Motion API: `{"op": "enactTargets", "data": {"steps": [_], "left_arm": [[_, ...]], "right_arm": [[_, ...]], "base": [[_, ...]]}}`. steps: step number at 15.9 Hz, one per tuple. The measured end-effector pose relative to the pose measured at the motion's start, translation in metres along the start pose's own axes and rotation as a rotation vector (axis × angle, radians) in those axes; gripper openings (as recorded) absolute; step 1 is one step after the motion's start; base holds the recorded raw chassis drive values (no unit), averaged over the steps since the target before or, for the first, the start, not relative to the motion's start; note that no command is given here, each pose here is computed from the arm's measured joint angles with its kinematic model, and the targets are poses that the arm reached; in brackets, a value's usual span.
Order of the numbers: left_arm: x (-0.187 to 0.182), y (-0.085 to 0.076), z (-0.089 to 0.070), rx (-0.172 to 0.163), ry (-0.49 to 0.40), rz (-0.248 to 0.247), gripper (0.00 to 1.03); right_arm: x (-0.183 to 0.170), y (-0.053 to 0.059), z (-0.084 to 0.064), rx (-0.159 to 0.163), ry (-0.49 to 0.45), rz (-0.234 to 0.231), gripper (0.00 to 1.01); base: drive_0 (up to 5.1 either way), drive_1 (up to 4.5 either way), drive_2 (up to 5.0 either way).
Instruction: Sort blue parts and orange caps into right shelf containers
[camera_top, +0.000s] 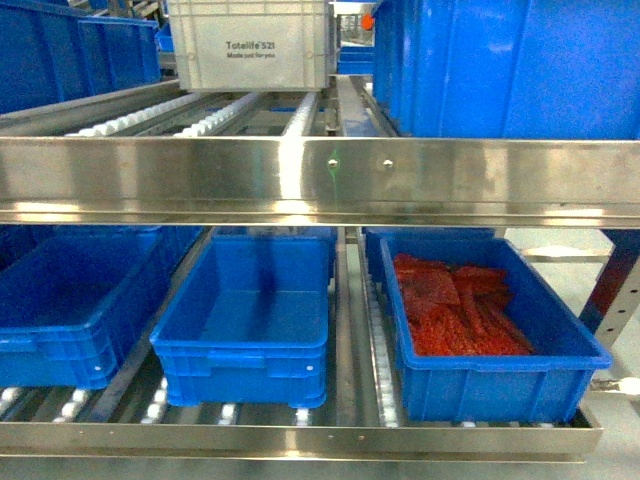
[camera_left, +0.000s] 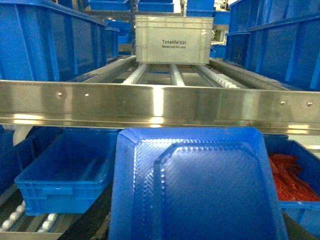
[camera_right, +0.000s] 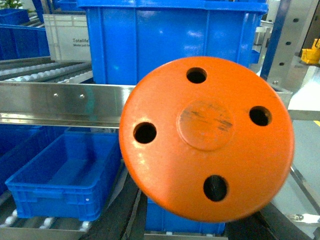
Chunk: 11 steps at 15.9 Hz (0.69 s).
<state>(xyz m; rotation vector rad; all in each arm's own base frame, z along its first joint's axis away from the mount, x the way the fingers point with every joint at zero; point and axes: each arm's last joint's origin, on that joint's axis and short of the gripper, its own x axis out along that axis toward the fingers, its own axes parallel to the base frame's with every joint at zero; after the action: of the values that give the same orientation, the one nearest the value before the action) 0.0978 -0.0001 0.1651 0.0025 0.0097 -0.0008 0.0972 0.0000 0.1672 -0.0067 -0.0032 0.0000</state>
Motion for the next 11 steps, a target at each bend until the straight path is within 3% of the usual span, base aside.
{"op": "enactTargets", "data": {"steps": [11], "left_arm": [[0.0000, 0.0000, 0.0001, 0.000, -0.002, 0.000, 0.43]], "right_arm": [[0.0000, 0.0000, -0.0002, 0.000, 0.002, 0.000, 0.38]], "base": [[-5.0, 2.47, 2.5]]}}
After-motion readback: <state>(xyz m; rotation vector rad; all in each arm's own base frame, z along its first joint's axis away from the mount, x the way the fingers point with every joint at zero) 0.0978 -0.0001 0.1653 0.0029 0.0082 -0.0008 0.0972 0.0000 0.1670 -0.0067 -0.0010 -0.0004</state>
